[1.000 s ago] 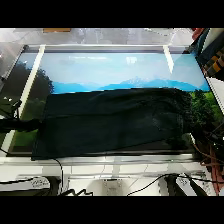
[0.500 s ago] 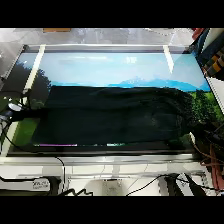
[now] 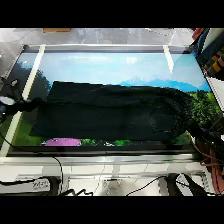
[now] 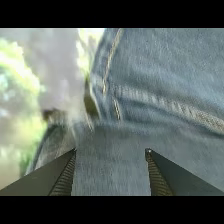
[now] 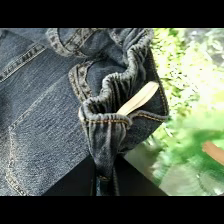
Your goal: Fold the clothes and pants, and hang the long-sleeved shirts on hangers.
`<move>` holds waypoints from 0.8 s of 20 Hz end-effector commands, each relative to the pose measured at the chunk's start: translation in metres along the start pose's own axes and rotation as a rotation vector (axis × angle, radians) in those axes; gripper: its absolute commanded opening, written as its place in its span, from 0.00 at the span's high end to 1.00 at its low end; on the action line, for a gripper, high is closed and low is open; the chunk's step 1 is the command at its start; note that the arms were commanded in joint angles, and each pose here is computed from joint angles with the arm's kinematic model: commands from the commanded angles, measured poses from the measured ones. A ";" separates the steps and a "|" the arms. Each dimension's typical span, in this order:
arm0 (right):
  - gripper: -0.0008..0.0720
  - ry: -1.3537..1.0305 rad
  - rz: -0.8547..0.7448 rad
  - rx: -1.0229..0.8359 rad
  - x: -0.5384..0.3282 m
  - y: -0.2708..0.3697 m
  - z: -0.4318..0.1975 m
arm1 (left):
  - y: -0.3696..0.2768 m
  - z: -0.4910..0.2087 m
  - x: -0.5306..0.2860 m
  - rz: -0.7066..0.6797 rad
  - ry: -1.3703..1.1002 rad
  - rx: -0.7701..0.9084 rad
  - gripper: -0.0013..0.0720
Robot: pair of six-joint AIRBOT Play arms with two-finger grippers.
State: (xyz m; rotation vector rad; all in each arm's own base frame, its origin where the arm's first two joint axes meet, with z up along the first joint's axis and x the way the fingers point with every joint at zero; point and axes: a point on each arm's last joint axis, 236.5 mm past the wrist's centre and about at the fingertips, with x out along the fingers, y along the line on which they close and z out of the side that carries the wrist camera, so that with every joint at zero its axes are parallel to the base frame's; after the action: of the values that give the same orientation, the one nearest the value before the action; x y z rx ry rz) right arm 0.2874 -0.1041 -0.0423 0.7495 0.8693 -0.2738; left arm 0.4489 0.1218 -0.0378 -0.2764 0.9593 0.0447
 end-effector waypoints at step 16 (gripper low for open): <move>0.91 0.003 0.004 -0.014 0.001 0.003 -0.001 | 0.026 -0.183 -0.074 0.043 0.155 -0.525 0.28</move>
State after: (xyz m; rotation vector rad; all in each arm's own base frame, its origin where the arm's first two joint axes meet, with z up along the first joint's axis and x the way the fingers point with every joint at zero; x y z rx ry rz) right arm 0.2887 -0.1013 -0.0423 0.7422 0.8722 -0.2649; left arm 0.2591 0.1029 -0.0728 -0.7042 1.1170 0.2569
